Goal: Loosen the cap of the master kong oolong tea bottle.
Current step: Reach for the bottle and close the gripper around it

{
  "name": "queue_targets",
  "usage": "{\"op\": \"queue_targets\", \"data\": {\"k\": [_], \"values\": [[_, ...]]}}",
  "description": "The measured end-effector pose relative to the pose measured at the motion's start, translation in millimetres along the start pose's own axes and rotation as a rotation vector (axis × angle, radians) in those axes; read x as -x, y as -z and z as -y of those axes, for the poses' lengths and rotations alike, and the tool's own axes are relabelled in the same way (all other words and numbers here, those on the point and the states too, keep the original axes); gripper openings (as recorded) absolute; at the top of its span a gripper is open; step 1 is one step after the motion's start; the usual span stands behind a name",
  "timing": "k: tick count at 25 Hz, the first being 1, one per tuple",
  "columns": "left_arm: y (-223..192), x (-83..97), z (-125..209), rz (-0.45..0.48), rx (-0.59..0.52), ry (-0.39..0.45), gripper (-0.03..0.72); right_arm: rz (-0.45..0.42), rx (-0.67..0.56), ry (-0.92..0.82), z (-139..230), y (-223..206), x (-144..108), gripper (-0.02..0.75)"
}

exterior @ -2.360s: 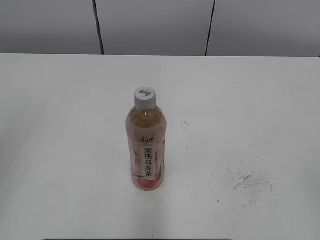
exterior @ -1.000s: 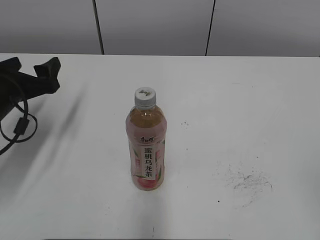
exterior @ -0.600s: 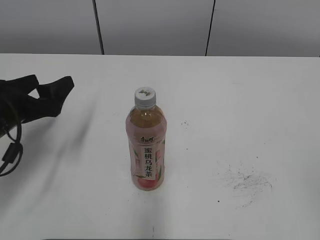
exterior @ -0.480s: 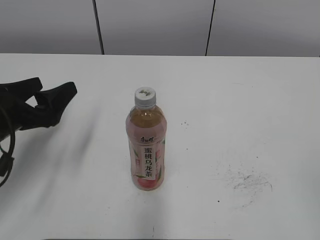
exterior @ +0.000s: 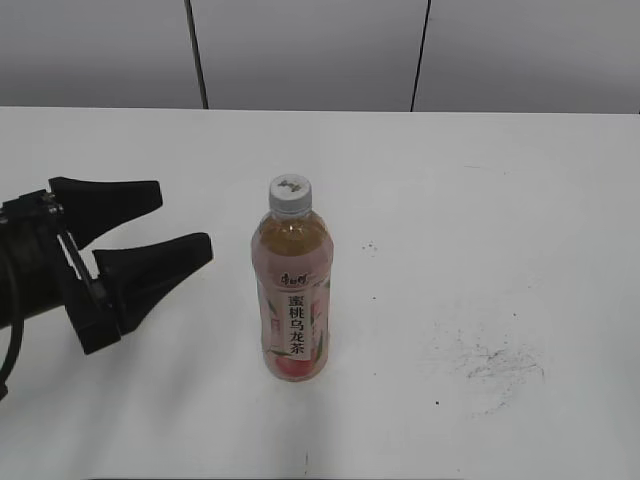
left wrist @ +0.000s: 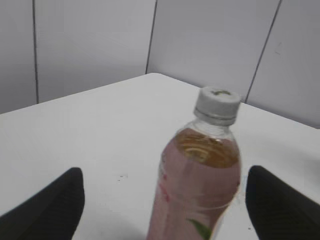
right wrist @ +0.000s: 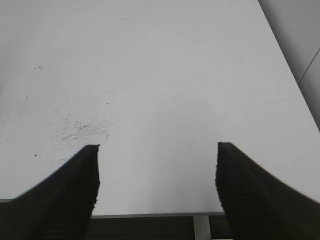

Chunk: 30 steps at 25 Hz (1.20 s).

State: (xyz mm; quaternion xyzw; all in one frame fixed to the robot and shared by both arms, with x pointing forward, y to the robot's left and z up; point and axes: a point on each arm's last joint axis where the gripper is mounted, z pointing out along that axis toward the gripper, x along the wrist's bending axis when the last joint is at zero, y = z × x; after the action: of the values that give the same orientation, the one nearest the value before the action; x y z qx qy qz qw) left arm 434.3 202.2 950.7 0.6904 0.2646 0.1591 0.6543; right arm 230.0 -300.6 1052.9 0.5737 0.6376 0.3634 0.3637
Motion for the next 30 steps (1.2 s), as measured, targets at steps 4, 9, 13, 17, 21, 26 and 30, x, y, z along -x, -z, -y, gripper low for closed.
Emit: {"op": "queue_targets", "data": {"k": [4, 9, 13, 17, 21, 26, 30], "values": [[-11.3, 13.6, -3.1, 0.096, -0.002, -0.016, 0.587, 0.0, 0.0, 0.0, 0.0, 0.0, 0.0, 0.545], [-31.8, 19.9, -7.3, 0.178, 0.006, -0.039, 0.587, 0.0, 0.0, 0.0, 0.0, 0.0, 0.0, 0.545], [-52.6, 18.5, 0.7, 0.223, -0.019, -0.032, 0.587, 0.0, 0.0, 0.0, 0.0, 0.0, 0.0, 0.545], [-74.6, 16.7, 7.5, 0.263, -0.034, -0.031, 0.587, 0.0, 0.0, 0.0, 0.0, 0.0, 0.0, 0.545], [-93.2, 9.9, 14.9, 0.276, -0.043, -0.027, 0.587, 0.0, 0.0, 0.0, 0.0, 0.0, 0.0, 0.545], [-106.1, 1.4, 24.2, 0.274, -0.055, -0.017, 0.587, 0.0, 0.0, 0.0, 0.0, 0.0, 0.0, 0.545], [-106.9, 1.3, 31.9, 0.286, -0.079, -0.009, 0.58, -0.001, 0.0, 0.0, 0.0, 0.0, -0.1, 0.545]]}}
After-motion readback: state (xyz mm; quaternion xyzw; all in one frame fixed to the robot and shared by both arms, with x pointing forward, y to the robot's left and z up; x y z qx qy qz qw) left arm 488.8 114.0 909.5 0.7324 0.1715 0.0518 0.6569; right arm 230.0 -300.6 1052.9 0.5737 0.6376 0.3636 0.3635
